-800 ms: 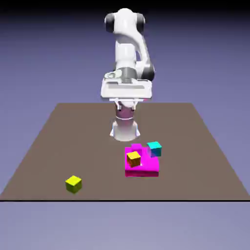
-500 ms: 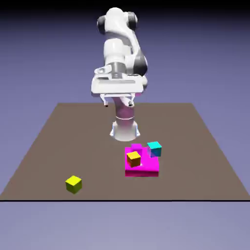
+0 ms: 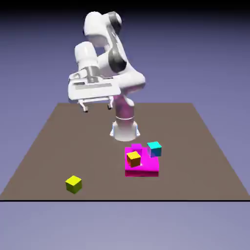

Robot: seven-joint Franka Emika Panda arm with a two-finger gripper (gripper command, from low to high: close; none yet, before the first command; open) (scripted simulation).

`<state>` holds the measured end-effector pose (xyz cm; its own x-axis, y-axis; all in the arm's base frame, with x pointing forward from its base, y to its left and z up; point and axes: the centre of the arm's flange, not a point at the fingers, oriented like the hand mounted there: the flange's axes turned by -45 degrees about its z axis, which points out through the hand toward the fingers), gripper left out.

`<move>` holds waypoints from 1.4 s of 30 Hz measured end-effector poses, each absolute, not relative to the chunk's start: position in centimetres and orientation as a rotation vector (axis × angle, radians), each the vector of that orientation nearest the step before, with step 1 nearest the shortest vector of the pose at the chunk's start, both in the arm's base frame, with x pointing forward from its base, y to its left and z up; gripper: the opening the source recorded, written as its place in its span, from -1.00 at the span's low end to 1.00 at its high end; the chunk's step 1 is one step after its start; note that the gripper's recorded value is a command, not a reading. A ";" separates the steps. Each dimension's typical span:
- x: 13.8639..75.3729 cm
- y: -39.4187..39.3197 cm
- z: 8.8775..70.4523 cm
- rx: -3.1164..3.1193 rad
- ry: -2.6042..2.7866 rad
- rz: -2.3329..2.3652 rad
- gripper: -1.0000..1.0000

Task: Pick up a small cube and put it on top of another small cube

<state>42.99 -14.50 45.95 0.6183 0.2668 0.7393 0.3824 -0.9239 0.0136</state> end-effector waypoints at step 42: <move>42.9 -29.8 13.8 -2.367 -1.236 -0.813 0.00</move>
